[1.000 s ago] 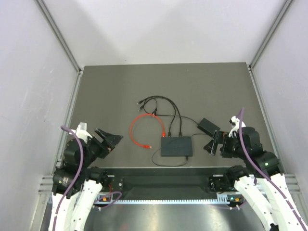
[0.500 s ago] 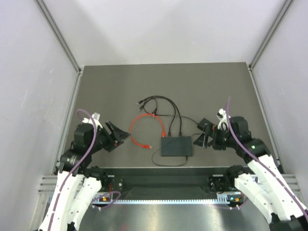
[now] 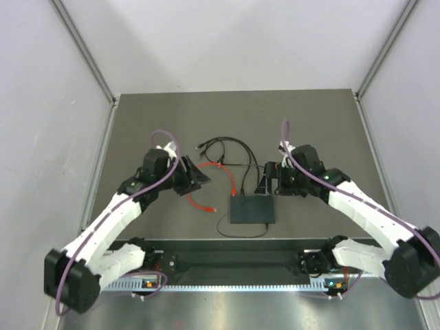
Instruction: Pull the plug from the switch port
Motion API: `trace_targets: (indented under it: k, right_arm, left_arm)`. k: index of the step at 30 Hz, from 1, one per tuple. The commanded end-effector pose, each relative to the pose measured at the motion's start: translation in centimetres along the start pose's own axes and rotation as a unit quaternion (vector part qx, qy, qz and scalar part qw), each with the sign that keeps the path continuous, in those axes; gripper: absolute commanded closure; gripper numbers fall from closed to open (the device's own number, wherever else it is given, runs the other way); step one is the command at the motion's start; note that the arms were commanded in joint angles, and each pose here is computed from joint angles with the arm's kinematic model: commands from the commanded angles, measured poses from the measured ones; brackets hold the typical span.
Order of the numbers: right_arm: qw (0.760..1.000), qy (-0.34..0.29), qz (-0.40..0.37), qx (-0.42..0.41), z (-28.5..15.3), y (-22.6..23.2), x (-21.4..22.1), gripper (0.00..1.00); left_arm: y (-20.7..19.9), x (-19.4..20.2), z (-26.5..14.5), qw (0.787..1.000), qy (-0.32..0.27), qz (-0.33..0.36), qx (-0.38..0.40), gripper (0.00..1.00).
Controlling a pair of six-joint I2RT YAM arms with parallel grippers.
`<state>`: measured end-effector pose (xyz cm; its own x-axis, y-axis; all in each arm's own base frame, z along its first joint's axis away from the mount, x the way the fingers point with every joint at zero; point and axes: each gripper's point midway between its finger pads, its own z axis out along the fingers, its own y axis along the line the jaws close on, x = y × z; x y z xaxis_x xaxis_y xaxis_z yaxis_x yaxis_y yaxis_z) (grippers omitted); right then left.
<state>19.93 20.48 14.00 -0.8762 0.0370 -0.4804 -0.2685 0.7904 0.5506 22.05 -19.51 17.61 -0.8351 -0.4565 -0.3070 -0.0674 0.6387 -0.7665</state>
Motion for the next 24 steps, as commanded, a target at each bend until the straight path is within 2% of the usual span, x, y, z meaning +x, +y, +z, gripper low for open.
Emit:
trace_targets:
  k: [1, 5, 9, 10, 12, 14, 16, 19, 21, 24]
  right_arm:
    - [0.999, -0.043, -0.024, -0.015, 1.3, 1.3, -3.4, 0.06]
    - [0.999, -0.011, -0.001, -0.047, 3.4, 1.8, -2.7, 0.12]
    - [0.996, 0.038, 0.038, -0.076, 4.2, 3.0, -2.3, 0.2]
    - [0.996, 0.032, 0.038, -0.081, 3.8, 3.9, -3.4, 0.21]
    - [0.995, 0.047, 0.049, -0.069, 3.4, 3.9, -3.6, 0.23]
    - [0.996, 0.041, 0.05, -0.062, 2.8, 4.4, -4.8, 0.25]
    - [0.995, 0.065, 0.057, -0.051, 2.4, 4.2, -4.6, 0.32]
    - [0.995, 0.082, 0.056, -0.028, 1.9, 3.2, -3.4, 0.33]
    - [0.994, 0.093, 0.052, -0.004, 1.4, 1.8, -2.1, 0.34]
    - [0.992, 0.109, 0.056, 0.02, 0.8, 0.0, 0.5, 0.39]
  left_arm:
    - [-4.3, -2.9, 2.0, 0.995, -0.036, 0.041, 0.08, 0.41]
    - [-4.4, -3.0, 5.4, 0.997, 0.018, 0.025, 0.07, 0.43]
    - [-4.3, -2.6, 6.8, 0.997, 0.071, -0.019, 0.017, 0.45]
    - [-4.8, -2.0, 6.9, 0.996, 0.086, -0.026, 0.01, 0.45]
    - [-6.7, -2.0, 7.3, 0.993, 0.11, -0.026, 0.016, 0.44]
    - [-7.9, -0.2, 7.9, 0.985, 0.17, -0.029, 0.016, 0.43]
    - [-8.0, 1.6, 8.8, 0.975, 0.222, -0.028, 0.004, 0.5]
    - [-8.1, 3.6, 9.8, 0.962, 0.271, 0.0, -0.012, 0.51]
    - [-7.7, 4.0, 10.6, 0.961, 0.276, 0.02, -0.025, 0.51]
    - [-7.3, 5.1, 11.8, 0.952, 0.305, 0.015, -0.033, 0.53]
